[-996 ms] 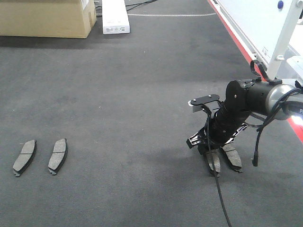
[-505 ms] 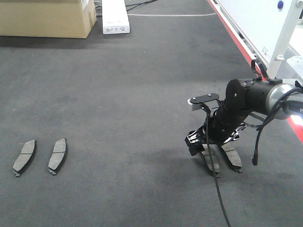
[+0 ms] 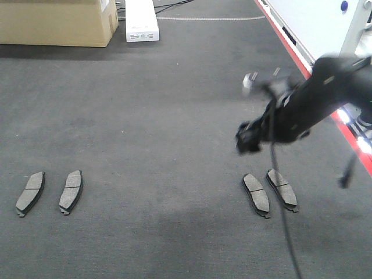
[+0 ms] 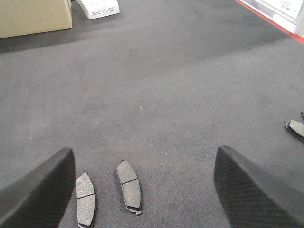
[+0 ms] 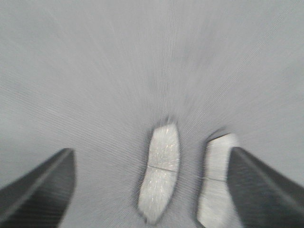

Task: Move and align brake pads A on conveyor
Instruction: 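Raise the open right gripper away from the placed pads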

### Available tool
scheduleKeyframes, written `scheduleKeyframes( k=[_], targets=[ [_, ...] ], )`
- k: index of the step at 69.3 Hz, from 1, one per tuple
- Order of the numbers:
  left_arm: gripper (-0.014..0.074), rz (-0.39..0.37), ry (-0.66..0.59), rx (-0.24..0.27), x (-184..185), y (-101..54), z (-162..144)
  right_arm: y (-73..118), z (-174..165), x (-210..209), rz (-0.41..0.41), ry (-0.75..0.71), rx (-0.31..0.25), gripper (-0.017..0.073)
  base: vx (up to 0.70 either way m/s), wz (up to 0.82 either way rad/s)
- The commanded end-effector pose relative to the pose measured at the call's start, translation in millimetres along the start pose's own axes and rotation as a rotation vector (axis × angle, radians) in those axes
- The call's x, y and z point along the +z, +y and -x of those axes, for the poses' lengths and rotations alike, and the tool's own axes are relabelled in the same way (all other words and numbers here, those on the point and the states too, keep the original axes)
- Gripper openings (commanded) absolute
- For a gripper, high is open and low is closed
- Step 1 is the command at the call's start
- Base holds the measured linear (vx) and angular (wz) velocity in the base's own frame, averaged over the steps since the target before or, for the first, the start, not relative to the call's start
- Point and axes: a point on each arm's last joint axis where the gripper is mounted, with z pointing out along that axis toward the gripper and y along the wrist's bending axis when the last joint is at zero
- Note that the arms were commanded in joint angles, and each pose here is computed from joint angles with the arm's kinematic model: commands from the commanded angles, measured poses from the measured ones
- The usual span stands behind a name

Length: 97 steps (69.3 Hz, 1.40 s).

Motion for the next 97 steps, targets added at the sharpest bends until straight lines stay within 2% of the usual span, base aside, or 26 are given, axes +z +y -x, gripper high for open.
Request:
scheduleKeyframes(
  k=[1, 8, 16, 31, 40, 53, 62, 71, 97],
  targets=[
    [0.0561, -0.007, -0.099, 0.003, -6.2, -0.9, 13.0, 6.1, 10.4, -74.1, -0.031, -0.218, -0.021, 0.0553, 0.00, 0.00],
    [0.0561, -0.007, -0.099, 0.003, -6.2, -0.9, 13.0, 12.5, 0.2, -123.6, -0.052, -0.333, -0.036, 0.0551, 0.00, 0.00],
    [0.0561, -0.007, -0.099, 0.003, -6.2, -0.9, 13.0, 19.3, -23.4, -161.9, -0.073, -0.435, -0.045, 0.0551, 0.00, 0.00],
    [0.0561, -0.007, -0.099, 0.003, -6.2, -0.9, 13.0, 30.6, -81.4, -205.0, -0.108, -0.602, -0.058, 0.0551, 0.00, 0.00],
    [0.0561, -0.007, -0.099, 0.003, -6.2, -0.9, 13.0, 34.9, -105.7, -218.4, -0.122, -0.687, -0.059, 0.0522, 0.00, 0.00],
    [0.0561, -0.007, -0.099, 0.003, -6.2, -0.9, 13.0, 39.4, -122.6, -235.5, -0.126, -0.743, -0.064, 0.0378, 0.00, 0.00],
    [0.0561, -0.007, -0.099, 0.003, -6.2, -0.9, 13.0, 40.5, -126.3, -241.0, -0.128, -0.763, -0.066, 0.0201, 0.00, 0.00],
    [0.0561, -0.007, -0.099, 0.003, -6.2, -0.9, 13.0, 40.6, -126.7, -241.2, -0.128, -0.763, -0.066, -0.0017, 0.00, 0.00],
    [0.0561, -0.007, -0.099, 0.003, -6.2, -0.9, 13.0, 40.5, -126.3, -241.7, -0.130, -0.770, -0.067, -0.0008, 0.00, 0.00]
  ],
)
